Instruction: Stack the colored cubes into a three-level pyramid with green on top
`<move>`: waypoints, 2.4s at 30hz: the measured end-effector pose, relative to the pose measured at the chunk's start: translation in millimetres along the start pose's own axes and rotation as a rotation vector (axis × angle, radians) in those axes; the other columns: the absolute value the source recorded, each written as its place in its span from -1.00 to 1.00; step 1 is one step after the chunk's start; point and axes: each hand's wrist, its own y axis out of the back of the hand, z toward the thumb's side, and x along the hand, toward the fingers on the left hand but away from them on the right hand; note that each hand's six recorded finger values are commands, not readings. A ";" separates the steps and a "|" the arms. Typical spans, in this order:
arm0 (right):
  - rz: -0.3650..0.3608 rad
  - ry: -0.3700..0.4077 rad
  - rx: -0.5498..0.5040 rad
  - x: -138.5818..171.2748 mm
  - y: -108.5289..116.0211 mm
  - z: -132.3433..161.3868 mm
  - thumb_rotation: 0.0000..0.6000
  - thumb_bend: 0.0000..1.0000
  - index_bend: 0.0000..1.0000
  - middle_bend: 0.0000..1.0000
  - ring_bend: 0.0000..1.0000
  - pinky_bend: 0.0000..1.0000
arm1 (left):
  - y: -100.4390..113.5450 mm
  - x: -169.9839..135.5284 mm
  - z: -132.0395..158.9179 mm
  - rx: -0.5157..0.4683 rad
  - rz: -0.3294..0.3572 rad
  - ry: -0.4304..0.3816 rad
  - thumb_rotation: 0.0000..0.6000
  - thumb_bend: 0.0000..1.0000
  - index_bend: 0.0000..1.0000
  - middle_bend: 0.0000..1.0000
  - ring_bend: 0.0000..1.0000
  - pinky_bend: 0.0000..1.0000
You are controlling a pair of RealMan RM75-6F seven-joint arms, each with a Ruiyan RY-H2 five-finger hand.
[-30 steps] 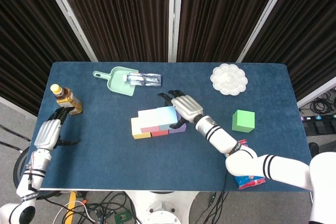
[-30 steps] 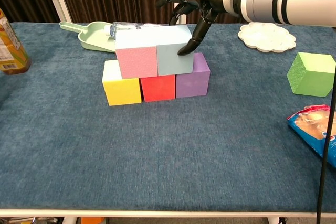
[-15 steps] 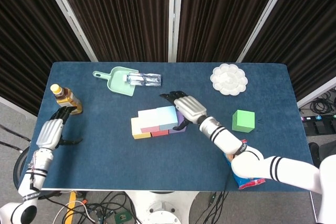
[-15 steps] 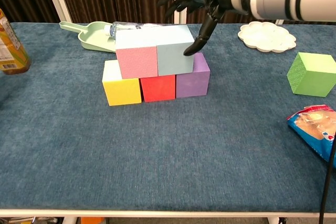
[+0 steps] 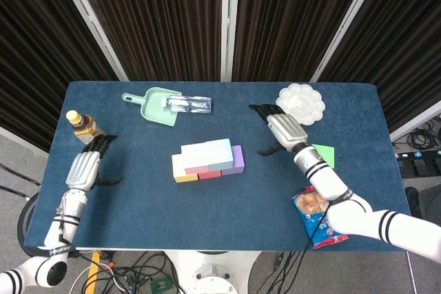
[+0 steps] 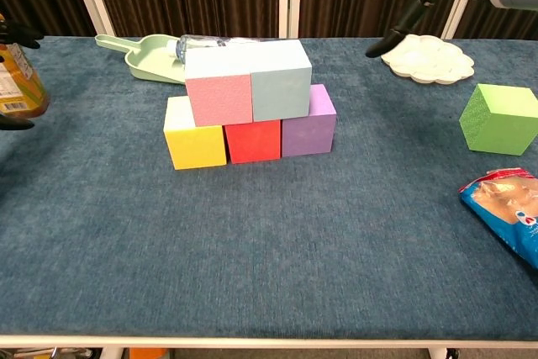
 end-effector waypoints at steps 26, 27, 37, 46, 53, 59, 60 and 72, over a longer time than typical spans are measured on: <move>0.008 -0.084 0.004 -51.6 -70.5 -20.9 1.00 -0.87 -1.00 -1.00 -1.00 -1.00 | 24.7 -8.1 -26.9 0.008 0.105 0.062 1.00 -0.92 -0.78 -0.81 -0.94 -0.72; 0.004 -0.081 0.002 -54.0 -71.8 -19.5 1.00 -0.86 -1.00 -1.00 -1.00 -1.00 | 25.6 -8.3 -28.2 0.008 0.106 0.064 1.00 -0.92 -0.78 -0.81 -0.94 -0.72; 0.005 -0.053 -0.006 -65.8 -80.8 -6.2 1.00 -0.82 -1.00 -1.00 -1.00 -1.00 | 23.1 -8.2 -32.2 0.007 0.097 0.070 1.00 -0.92 -0.78 -0.81 -0.94 -0.72; 0.027 -0.049 -0.001 -67.8 -88.2 -2.6 1.00 -0.81 -1.00 -1.00 -1.00 -1.00 | 25.0 -9.3 -32.5 -0.002 0.100 0.069 1.00 -0.92 -0.78 -0.81 -0.94 -0.72; 0.032 -0.045 -0.010 -67.8 -90.5 -0.3 1.00 -0.81 -1.00 -1.00 -1.00 -1.00 | 23.3 -9.4 -32.8 -0.002 0.090 0.071 1.00 -0.92 -0.78 -0.81 -0.94 -0.72; 0.036 -0.046 -0.010 -67.9 -91.7 -0.2 1.00 -0.81 -1.00 -1.00 -1.00 -1.00 | 22.6 -9.5 -33.9 -0.004 0.084 0.076 1.00 -0.92 -0.78 -0.81 -0.94 -0.72; 0.036 -0.045 -0.011 -67.9 -91.8 0.1 1.00 -0.81 -1.00 -1.00 -1.00 -1.00 | 22.7 -9.5 -34.1 -0.004 0.084 0.077 1.00 -0.92 -0.78 -0.81 -0.94 -0.72; 0.036 -0.038 -0.018 -67.7 -91.1 3.8 1.00 -0.81 -1.00 -1.00 -1.00 -1.00 | 23.1 -9.6 -34.0 -0.010 0.084 0.076 1.00 -0.92 -0.78 -0.81 -0.94 -0.72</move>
